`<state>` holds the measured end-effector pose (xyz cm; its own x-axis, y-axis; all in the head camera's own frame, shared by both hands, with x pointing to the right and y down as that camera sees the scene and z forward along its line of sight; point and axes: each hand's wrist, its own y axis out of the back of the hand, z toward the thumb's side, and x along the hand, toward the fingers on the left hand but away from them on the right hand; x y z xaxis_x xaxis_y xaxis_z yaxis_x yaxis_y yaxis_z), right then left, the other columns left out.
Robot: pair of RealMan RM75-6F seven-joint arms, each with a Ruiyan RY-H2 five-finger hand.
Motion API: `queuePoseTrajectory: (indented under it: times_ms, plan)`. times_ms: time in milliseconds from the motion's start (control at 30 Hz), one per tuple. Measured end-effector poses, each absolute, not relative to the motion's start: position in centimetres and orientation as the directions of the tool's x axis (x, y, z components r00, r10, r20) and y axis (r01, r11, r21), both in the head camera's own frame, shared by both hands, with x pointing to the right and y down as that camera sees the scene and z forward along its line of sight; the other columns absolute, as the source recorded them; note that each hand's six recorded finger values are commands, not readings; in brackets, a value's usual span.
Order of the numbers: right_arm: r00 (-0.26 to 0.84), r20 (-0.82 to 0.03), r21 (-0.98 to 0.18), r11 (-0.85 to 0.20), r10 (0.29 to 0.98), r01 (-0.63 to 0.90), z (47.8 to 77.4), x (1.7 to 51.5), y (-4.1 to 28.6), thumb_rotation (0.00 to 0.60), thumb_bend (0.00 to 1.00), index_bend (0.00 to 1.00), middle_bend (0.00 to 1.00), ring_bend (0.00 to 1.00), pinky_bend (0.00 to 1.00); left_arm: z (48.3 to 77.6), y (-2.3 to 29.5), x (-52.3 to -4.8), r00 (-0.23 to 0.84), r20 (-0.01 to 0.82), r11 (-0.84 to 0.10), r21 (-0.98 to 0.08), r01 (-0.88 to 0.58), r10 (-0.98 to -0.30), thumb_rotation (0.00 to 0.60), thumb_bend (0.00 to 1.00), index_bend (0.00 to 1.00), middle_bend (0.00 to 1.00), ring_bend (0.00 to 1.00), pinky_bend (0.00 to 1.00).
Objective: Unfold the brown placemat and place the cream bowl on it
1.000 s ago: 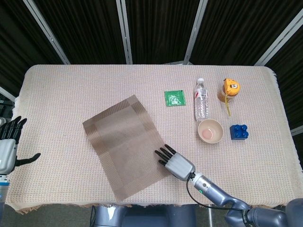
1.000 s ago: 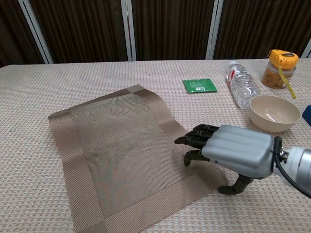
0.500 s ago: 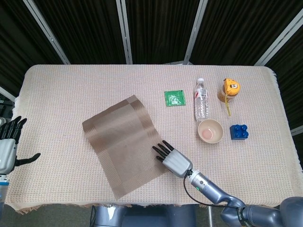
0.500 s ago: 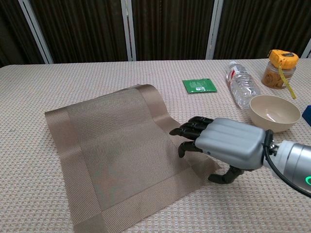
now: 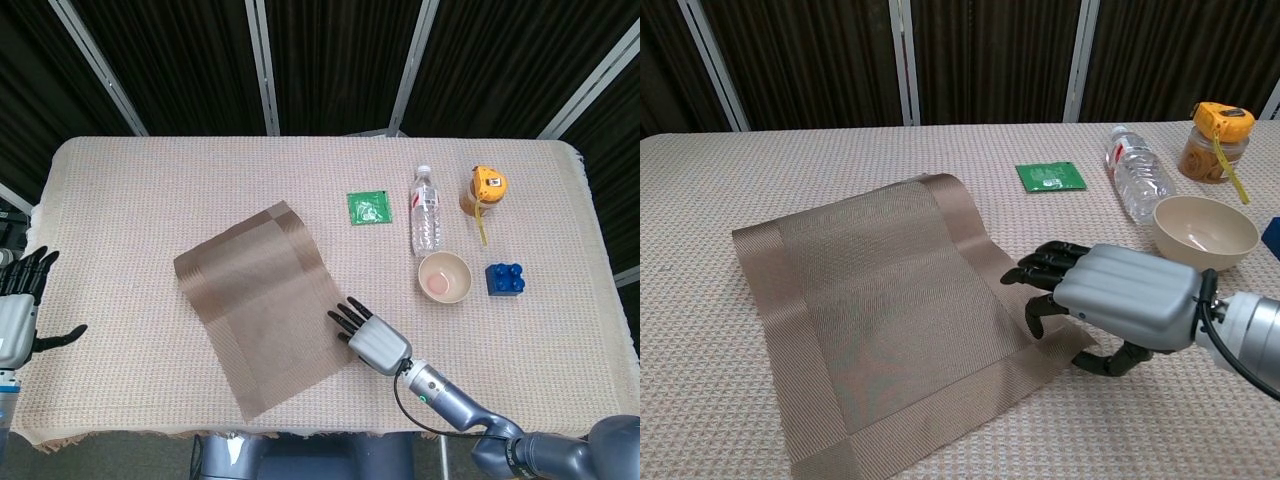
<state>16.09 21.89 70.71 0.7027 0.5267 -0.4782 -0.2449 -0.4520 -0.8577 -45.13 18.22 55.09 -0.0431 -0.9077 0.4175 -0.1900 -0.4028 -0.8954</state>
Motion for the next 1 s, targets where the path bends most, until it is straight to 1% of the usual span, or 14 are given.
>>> queuePoseTrajectory:
  times_ms: [400, 500, 600, 800, 900, 1000]
  plan:
    - [0.713, -0.453, -0.863, -0.464, 0.535, -0.200, 70.7, 16.2, 22.0, 0.600, 0.39, 0.57, 0.11, 0.00, 0.00, 55.3, 18.3, -45.0, -0.038, 0.425, -0.412, -0.892, -0.185, -0.904, 0.600, 0.00, 0.00, 0.00, 0.00, 0.00]
    - [0.714, -0.450, -0.863, -0.466, 0.536, -0.194, 70.8, 16.3, 22.1, 0.600, 0.43, 0.61, 0.12, 0.00, 0.00, 55.3, 18.3, -45.0, -0.038, 0.425, -0.411, -0.893, -0.185, -0.905, 0.600, 0.00, 0.00, 0.00, 0.00, 0.00]
    - [0.714, -0.449, -0.861, -0.473, 0.538, -0.185, 70.8, 16.3, 22.1, 0.600, 0.44, 0.64, 0.12, 0.00, 0.00, 55.4, 18.3, -45.0, -0.040, 0.426, -0.412, -0.892, -0.185, -0.904, 0.600, 0.00, 0.00, 0.00, 0.00, 0.00]
    - [0.720, -0.438, -0.863, -0.476, 0.539, -0.169, 70.6, 16.4, 22.2, 0.600, 0.45, 0.66, 0.14, 0.00, 0.00, 55.5, 18.3, -45.0, -0.038, 0.430, -0.417, -0.890, -0.184, -0.902, 0.600, 0.00, 0.00, 0.00, 0.00, 0.00]
    - [0.728, -0.427, -0.867, -0.471, 0.536, -0.162, 70.2, 16.5, 22.4, 0.600, 0.47, 0.66, 0.14, 0.00, 0.00, 55.5, 18.3, -45.0, -0.038, 0.432, -0.418, -0.889, -0.185, -0.901, 0.600, 0.00, 0.00, 0.00, 0.00, 0.00]
    - [0.738, -0.414, -0.873, -0.463, 0.533, -0.156, 69.4, 16.9, 22.7, 0.600, 0.47, 0.67, 0.14, 0.00, 0.00, 55.6, 18.4, -45.0, -0.039, 0.436, -0.422, -0.887, -0.185, -0.899, 0.600, 0.00, 0.00, 0.00, 0.00, 0.00]
